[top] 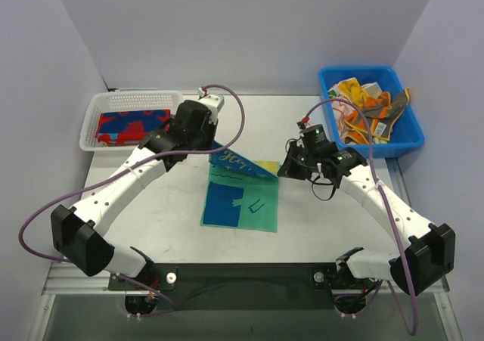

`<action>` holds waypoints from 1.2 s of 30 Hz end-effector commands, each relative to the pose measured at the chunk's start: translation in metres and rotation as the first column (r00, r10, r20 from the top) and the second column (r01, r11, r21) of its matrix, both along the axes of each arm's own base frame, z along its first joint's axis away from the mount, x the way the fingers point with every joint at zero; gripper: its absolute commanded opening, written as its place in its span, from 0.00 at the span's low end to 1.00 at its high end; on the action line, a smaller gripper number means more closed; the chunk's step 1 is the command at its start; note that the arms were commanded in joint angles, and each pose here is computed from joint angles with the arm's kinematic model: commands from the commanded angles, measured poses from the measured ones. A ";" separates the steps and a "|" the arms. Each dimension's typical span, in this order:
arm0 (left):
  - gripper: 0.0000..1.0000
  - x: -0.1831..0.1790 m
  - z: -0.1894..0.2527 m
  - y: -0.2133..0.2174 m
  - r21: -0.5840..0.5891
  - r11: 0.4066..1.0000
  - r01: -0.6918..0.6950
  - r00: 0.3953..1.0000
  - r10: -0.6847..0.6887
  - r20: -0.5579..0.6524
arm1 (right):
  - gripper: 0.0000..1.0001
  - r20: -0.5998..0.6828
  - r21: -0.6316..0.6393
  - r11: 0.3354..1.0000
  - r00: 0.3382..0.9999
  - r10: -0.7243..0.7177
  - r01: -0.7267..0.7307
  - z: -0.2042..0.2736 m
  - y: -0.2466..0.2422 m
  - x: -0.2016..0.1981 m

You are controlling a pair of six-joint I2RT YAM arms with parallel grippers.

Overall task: Fold and stack the towels
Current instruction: Fold the towel

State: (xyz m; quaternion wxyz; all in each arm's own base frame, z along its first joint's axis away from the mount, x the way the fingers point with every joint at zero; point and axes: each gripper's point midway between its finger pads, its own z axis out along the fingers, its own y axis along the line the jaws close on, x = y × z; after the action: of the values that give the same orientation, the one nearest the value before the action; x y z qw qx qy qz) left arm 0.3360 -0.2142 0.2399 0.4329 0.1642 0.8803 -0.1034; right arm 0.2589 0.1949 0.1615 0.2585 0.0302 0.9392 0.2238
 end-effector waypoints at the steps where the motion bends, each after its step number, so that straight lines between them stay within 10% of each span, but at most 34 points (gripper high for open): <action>1: 0.00 0.028 0.031 0.006 -0.004 1.000 -0.021 0.996 0.021 0.092 | 0.00 -0.002 -0.073 0.997 1.000 -0.014 0.014 0.003 -0.018 0.005; 30: 0.04 -0.118 -0.178 0.042 0.037 0.999 -0.027 0.893 0.041 -0.448 | 0.00 -0.388 -0.087 0.981 0.913 0.124 -0.171 -0.127 -0.001 -0.101; 36: 0.17 -0.133 -0.175 0.054 0.044 0.994 -0.099 0.881 0.108 -0.461 | 0.37 -0.286 -0.095 0.985 0.952 0.111 -0.144 -0.115 -0.004 -0.091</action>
State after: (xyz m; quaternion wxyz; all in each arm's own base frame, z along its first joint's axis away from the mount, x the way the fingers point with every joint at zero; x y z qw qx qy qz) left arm 0.2069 -0.1605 0.0540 0.1980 0.1188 0.9680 -0.0987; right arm 0.1606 0.1943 0.0373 0.0699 -0.0162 0.9811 0.1798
